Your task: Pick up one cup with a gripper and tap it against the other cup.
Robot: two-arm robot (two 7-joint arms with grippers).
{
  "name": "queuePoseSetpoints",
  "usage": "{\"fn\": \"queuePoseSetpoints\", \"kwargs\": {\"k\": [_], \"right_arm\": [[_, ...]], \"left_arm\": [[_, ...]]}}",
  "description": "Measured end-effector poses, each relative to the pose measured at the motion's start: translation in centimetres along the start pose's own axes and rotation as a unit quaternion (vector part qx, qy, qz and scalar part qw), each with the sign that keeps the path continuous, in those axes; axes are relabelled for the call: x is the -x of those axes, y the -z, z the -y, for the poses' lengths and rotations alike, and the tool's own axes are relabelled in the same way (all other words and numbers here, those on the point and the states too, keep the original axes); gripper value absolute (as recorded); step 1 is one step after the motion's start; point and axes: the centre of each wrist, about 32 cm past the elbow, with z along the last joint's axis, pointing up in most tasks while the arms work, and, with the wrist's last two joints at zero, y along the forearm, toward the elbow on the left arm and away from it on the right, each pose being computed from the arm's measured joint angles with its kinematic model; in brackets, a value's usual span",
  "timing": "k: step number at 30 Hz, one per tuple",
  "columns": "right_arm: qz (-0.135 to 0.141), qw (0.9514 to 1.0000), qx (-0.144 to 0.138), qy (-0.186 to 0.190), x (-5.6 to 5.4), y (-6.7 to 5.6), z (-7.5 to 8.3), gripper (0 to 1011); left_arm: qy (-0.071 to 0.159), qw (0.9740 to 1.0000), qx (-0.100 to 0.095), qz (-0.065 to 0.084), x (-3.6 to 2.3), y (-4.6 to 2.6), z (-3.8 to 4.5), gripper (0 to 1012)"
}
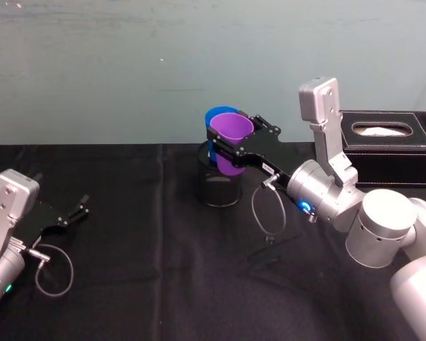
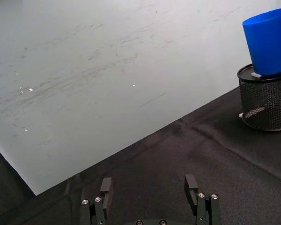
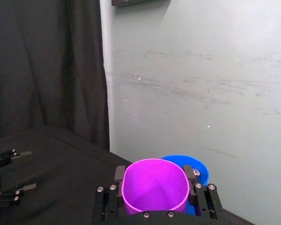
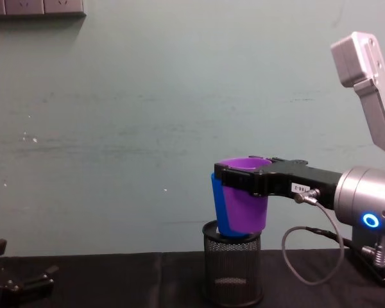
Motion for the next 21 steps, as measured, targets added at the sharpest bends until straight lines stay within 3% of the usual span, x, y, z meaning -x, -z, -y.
{"fn": "queuePoseSetpoints", "kwargs": {"k": [21], "right_arm": [[0.0, 1.0, -0.004, 0.004, -1.0, -0.4, -1.2, 746]], "left_arm": [[0.0, 1.0, 0.0, 0.0, 0.0, 0.0, 0.0, 1000]]}}
